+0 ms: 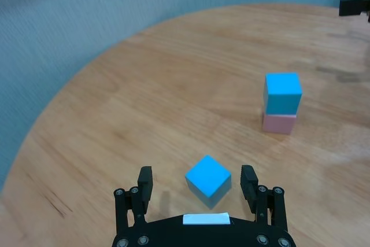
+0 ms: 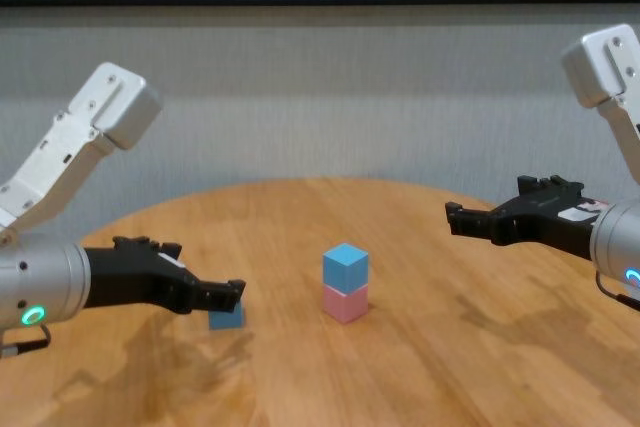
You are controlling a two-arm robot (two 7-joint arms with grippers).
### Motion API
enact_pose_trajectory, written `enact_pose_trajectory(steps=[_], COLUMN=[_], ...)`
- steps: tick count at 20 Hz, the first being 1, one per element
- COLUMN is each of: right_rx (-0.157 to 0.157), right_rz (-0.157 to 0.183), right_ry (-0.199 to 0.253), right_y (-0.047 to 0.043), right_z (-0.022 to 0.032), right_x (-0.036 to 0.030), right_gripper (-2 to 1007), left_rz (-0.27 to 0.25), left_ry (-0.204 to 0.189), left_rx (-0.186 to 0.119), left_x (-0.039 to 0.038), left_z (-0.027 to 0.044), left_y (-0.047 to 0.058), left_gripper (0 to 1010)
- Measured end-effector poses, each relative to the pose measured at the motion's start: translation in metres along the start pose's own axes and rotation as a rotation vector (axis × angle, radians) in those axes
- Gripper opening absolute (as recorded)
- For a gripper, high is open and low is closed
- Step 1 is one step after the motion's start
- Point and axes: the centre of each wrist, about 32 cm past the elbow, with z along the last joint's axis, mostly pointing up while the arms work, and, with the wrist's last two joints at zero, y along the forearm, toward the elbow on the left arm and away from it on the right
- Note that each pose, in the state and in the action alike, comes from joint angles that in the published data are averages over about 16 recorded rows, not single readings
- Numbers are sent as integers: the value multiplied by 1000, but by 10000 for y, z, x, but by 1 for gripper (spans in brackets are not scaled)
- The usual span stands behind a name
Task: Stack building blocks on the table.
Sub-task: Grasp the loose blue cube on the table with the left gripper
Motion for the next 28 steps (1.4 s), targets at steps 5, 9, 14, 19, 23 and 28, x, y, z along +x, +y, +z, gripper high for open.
enact_pose_trajectory(steps=[5,9,14,19,23,28], right_rx=[1,2,2,3,3,3], right_rz=[0,0,0,0,0,0], right_ry=[-1,-2,-2,-2,-2,-2], right_y=[0,0,0,0,0,0], right_z=[2,4,5,6,6,6], right_x=[1,1,2,2,2,2], right_gripper=[1004,1005,1005,1005,1004,1004], left_rz=[-7,-16,-25,-29,-31,-34], left_ry=[25,40,53,60,63,63], left_rx=[6,14,19,21,23,26], left_x=[-30,-56,-82,-90,-85,-70], left_z=[-30,-61,-90,-109,-123,-137], left_y=[-37,-66,-107,-146,-177,-222], left_gripper=[1000,1000,1000,1000,1000,1000])
